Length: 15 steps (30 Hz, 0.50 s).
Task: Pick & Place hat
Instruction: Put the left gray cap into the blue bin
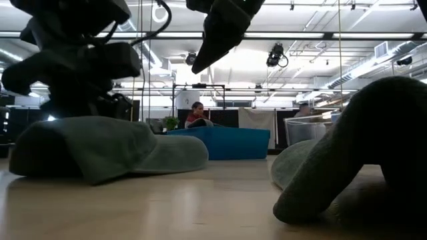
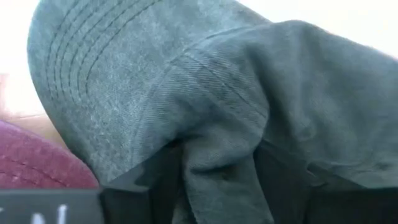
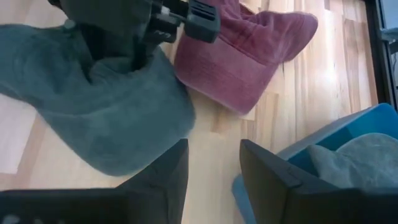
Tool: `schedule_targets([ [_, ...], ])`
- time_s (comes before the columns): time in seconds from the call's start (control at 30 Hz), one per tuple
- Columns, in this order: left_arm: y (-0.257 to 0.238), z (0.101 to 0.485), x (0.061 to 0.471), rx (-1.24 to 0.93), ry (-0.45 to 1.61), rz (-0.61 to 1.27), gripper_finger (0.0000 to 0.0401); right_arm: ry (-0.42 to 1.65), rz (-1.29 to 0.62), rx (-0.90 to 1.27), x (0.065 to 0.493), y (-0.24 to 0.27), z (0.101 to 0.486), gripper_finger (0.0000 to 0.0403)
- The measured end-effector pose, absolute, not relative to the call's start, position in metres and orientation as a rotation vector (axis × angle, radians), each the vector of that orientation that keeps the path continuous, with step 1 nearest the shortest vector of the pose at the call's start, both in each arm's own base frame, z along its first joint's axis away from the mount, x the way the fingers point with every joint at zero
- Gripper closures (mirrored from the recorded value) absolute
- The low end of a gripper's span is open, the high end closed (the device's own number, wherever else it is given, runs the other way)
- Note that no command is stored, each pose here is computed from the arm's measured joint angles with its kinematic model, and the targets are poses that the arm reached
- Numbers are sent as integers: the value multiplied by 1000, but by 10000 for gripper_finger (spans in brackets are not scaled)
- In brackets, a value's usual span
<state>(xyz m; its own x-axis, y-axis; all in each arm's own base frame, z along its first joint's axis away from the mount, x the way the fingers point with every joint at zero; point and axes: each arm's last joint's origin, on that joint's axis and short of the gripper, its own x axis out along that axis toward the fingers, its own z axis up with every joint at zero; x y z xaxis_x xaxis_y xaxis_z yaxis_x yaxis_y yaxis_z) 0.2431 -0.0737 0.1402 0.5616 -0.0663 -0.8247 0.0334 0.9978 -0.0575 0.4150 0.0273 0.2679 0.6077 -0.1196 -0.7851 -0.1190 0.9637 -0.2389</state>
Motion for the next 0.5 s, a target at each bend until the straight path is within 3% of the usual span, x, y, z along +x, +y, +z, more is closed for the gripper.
schedule_targets([
  [0.13,-71,139,245,-57,970,-33,260,921,-20,-240,415,27,268,254],
  [0.3,-67,152,243,-110,921,-5,380,908,-51,-173,416,28,268,254],
  [0.5,-59,185,237,-278,762,66,388,850,0,-91,420,34,272,254],
])
